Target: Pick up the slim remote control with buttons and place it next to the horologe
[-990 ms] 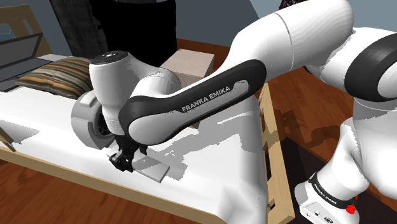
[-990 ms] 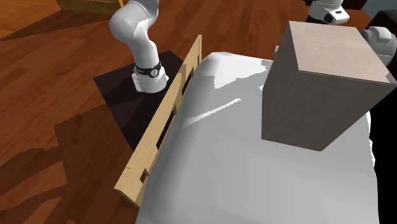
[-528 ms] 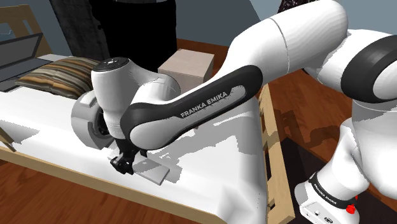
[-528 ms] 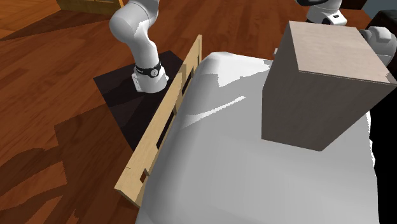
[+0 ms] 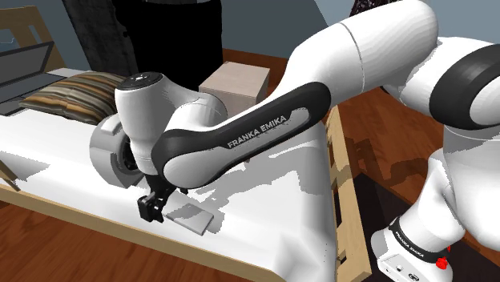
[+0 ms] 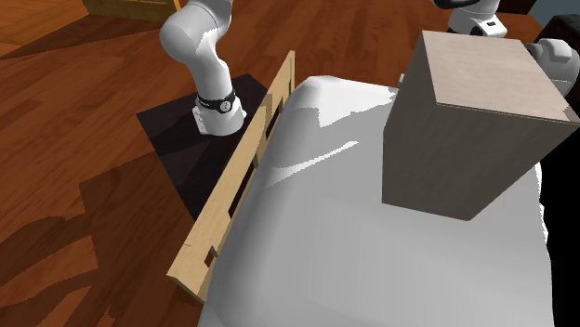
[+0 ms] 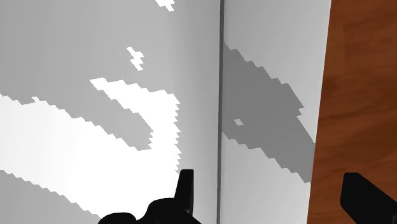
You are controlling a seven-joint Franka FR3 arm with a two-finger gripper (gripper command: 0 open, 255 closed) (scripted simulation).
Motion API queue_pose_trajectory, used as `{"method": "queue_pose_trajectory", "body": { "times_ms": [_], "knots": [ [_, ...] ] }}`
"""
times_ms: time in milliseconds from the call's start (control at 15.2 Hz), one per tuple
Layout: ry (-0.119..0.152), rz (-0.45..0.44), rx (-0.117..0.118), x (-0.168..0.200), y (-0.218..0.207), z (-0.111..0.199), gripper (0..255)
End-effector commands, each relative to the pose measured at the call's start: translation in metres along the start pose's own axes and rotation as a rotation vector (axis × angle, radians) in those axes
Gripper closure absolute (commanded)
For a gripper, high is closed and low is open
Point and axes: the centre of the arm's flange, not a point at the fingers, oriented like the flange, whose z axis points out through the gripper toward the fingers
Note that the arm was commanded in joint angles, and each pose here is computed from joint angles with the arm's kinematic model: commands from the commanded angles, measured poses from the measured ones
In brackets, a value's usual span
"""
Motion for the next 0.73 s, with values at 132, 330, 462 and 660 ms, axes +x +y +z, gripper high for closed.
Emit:
{"method": "queue_pose_trajectory", "body": {
  "times_ms": [132,330,462,660],
  "knots": [
    [0.000,0.000,0.000,0.000,0.000,-0.040,0],
    [0.000,0.000,0.000,0.000,0.000,-0.050,0],
    [0.000,0.000,0.000,0.000,0.000,-0.050,0],
    [0.000,0.000,0.000,0.000,0.000,-0.050,0]
  ]
}}
